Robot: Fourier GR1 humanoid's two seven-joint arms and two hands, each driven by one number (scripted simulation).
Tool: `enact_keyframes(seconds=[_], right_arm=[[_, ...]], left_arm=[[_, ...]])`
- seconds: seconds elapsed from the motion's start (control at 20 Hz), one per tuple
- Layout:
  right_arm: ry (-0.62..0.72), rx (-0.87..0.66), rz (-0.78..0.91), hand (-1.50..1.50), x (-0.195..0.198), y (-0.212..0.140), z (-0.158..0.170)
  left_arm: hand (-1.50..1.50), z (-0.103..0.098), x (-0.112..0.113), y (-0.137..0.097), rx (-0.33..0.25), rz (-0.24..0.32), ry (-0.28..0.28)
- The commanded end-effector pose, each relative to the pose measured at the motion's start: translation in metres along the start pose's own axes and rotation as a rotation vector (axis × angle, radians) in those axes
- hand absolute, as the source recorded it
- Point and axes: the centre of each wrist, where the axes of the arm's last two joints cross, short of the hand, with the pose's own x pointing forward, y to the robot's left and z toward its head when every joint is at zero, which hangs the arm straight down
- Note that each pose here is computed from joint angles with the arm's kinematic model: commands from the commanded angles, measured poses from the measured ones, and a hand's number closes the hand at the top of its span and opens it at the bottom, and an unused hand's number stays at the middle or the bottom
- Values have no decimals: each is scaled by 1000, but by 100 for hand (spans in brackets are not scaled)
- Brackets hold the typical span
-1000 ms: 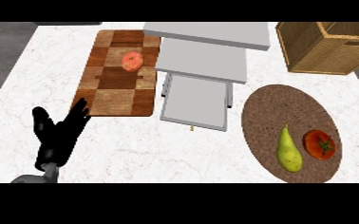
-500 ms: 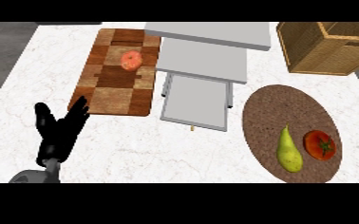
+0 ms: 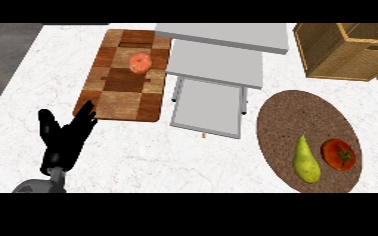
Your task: Pick the tomato from the placemat and place it in the tiered shelf
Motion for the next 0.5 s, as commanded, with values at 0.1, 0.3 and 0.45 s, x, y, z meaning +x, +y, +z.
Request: enact_keyframes(seconds=[0.1,0.3,0.45], right_arm=[[55,47,97,-150,24,19,-5],[116,58,151,-150,11,26,4],[142,33,130,-150,-7,59,-3]], left_arm=[[0,-8,3,-10,8,-4,15],[0,11,-5,-5,2,4,-32],[0,-6,9,14,7,1,1]])
